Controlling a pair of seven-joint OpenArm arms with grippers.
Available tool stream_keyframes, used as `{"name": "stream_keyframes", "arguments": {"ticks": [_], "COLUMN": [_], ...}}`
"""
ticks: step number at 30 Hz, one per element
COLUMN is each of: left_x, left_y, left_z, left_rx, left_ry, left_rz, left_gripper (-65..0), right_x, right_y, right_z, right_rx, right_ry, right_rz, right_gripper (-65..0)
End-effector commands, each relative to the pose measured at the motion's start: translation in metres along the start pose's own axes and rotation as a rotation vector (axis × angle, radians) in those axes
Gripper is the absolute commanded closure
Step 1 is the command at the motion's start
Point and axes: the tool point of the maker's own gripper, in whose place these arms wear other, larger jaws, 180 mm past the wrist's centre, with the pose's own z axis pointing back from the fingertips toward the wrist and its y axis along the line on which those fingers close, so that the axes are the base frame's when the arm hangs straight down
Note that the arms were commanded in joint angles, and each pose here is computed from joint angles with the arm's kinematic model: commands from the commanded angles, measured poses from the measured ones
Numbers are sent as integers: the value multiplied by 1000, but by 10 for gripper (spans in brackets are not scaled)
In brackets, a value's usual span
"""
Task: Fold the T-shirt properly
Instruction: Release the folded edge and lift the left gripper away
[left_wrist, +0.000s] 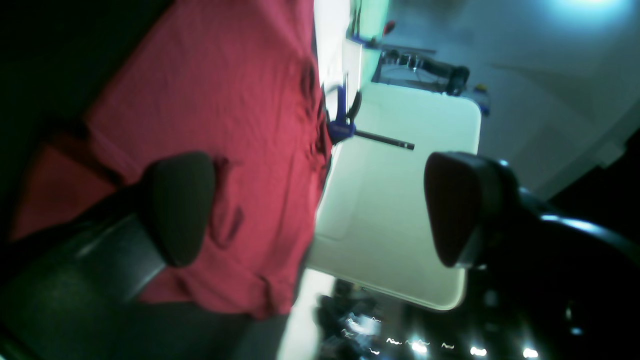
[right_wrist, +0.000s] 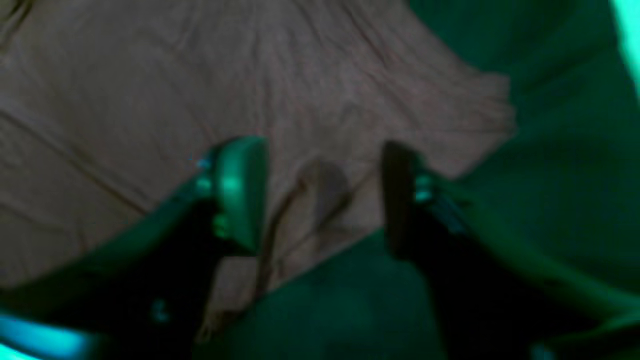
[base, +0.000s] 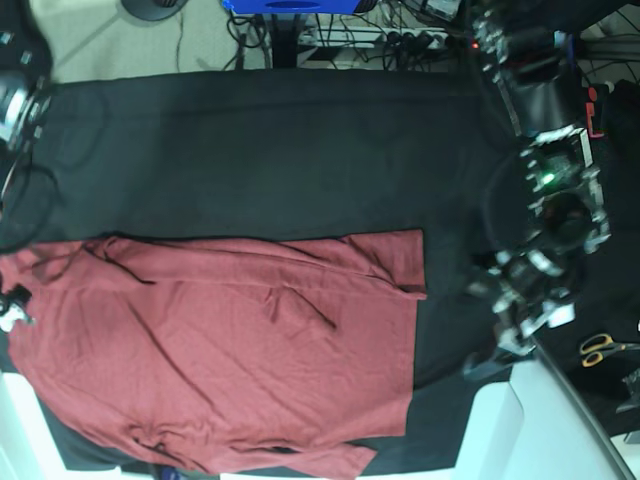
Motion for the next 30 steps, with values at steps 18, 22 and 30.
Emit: {"name": "stream_keyframes", "arguments": {"ticks": [18, 22, 30], "left_x": [-39, -44, -51], "left_y": [107, 109, 112], "left_z": [127, 127, 125], "left_rx": [489, 486, 483], "left_ry": [35, 38, 44], "left_rz": [-517, -503, -485], "left_gripper": [0, 0, 0], "right_x": [-92, -116, -146], "right_y": [21, 28, 46], "right_z": [12, 8, 2], "right_rx": [54, 68, 98], "right_ry": [146, 200, 268], "right_rz": [32, 13, -16], "right_gripper": [-6, -5, -5]}}
